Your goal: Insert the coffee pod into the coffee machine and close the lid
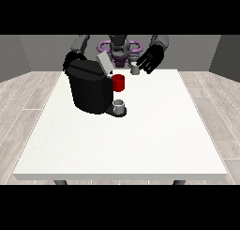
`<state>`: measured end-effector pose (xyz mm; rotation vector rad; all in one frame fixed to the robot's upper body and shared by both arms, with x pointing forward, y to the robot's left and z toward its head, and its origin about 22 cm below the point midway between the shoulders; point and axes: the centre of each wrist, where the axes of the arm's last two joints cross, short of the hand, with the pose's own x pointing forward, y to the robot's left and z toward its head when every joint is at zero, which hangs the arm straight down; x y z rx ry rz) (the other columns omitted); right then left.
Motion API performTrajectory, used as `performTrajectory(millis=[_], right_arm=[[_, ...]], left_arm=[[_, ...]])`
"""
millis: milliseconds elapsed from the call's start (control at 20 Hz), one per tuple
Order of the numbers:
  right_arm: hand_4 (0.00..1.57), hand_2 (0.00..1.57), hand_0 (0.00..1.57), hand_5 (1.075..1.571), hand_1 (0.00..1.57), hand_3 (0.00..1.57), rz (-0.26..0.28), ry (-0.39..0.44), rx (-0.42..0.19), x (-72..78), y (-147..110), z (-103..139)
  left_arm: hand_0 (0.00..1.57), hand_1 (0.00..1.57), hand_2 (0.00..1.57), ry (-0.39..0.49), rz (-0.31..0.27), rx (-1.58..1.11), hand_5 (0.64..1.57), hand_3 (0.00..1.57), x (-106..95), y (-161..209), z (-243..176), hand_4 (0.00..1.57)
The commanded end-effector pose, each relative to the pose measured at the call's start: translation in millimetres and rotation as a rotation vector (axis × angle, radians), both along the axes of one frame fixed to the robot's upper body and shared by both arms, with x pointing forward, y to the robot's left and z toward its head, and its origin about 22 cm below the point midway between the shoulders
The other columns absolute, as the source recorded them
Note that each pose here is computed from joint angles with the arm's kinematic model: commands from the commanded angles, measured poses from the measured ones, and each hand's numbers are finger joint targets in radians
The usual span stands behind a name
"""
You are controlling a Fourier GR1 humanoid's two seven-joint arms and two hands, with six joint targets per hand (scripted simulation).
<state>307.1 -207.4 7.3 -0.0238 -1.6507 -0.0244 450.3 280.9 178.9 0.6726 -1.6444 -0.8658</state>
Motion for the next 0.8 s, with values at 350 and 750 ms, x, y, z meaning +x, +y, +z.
performTrajectory(millis=[350, 750], right_arm=[[0.51, 0.0, 0.0, 1.571, 0.0, 0.0, 0.033, -0.051, -0.016, 5.4, 16, 21], [0.52, 0.0, 0.0, 1.571, 0.0, 0.0, -0.017, -0.072, -0.047, 8.2, 4, 25]], left_arm=[[1.28, 1.28, 1.33, -0.053, 0.028, -0.014, 1.571, 1.27, 9, -12, 56, 0.52], [1.31, 1.31, 1.33, -0.061, 0.01, 0.011, 1.571, 1.24, 10, -15, 59, 0.49]])
